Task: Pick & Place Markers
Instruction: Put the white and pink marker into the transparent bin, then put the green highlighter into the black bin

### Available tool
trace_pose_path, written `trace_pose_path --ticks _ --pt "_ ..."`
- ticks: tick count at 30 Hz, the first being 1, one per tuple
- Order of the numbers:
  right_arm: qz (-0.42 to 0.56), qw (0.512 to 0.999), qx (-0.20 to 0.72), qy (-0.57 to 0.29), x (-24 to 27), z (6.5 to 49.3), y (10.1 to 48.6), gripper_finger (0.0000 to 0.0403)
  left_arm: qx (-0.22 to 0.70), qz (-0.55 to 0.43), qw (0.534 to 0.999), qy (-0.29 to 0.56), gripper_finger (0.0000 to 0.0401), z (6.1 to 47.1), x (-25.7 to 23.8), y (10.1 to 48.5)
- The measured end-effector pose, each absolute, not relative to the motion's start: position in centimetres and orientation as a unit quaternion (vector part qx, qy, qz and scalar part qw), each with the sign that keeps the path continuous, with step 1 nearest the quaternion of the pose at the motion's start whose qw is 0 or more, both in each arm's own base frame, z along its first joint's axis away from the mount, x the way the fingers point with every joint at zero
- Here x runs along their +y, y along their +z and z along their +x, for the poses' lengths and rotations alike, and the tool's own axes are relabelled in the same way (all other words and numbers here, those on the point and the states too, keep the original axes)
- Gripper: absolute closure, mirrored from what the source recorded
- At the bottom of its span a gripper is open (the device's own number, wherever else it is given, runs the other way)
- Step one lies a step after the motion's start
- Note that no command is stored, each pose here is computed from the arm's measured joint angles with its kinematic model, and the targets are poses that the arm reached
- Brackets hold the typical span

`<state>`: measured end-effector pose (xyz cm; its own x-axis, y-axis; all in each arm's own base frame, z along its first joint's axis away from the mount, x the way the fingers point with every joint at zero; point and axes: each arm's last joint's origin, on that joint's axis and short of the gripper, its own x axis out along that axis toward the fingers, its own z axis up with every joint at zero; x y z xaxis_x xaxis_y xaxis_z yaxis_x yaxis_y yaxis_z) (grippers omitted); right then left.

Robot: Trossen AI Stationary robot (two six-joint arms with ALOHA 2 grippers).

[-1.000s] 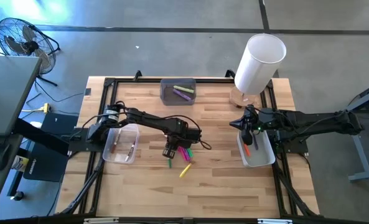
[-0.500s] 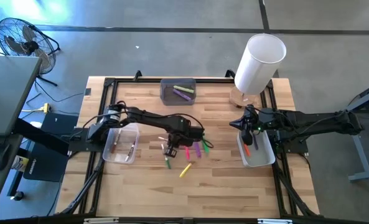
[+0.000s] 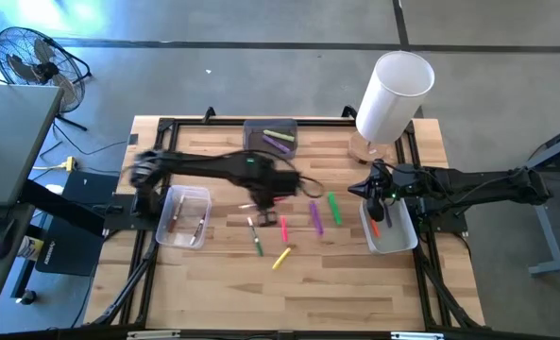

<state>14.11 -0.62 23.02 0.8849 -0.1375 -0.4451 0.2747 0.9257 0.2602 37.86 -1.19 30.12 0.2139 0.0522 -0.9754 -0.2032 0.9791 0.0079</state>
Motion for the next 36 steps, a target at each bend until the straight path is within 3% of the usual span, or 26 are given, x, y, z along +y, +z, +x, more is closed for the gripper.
trace_pose_path --ticks 8,13,15,18,20,22,24,29,36 --pt "0.161 0.959 0.207 -0.108 -0.6 14.2 23.1 0.0402 0.516 -0.225 0.802 0.198 0.0379 28.5 -1.2 30.9" --pt "0.162 0.96 0.201 -0.109 -0.6 14.3 23.2 0.0402 0.469 -0.345 0.753 0.305 0.0379 22.8 -1.3 29.4" --pt "0.162 0.962 0.191 -0.112 -0.7 14.5 23.4 0.0402 0.49 -0.369 0.705 0.356 0.0379 20.3 -1.1 28.2" --pt "0.164 0.961 0.188 -0.12 -0.7 14.8 23.3 0.0401 0.479 -0.422 0.675 0.369 0.0379 19.0 -1.1 27.1" --pt "0.173 0.96 0.182 -0.125 -0.8 14.8 23.4 0.0402 0.524 -0.421 0.632 0.385 0.0379 17.6 -1.3 25.7" --pt "0.178 0.959 0.179 -0.127 -0.8 15.0 23.4 0.0402 0.516 -0.44 0.632 0.375 0.0379 17.7 -1.6 25.0" --pt "0.186 0.957 0.179 -0.133 -0.8 15.1 23.3 0.0401 0.55 -0.422 0.604 0.393 0.0379 16.5 -1.7 23.9" --pt "0.199 0.953 0.171 -0.152 -0.9 15.3 23.3 0.0402 0.575 -0.404 0.592 0.395 0.0364 15.8 -1.9 22.4" --pt "0.226 0.944 0.163 -0.174 -1.0 15.4 23.2 0.0402 0.575 -0.385 0.615 0.379 0.032 16.1 -1.8 22.3"
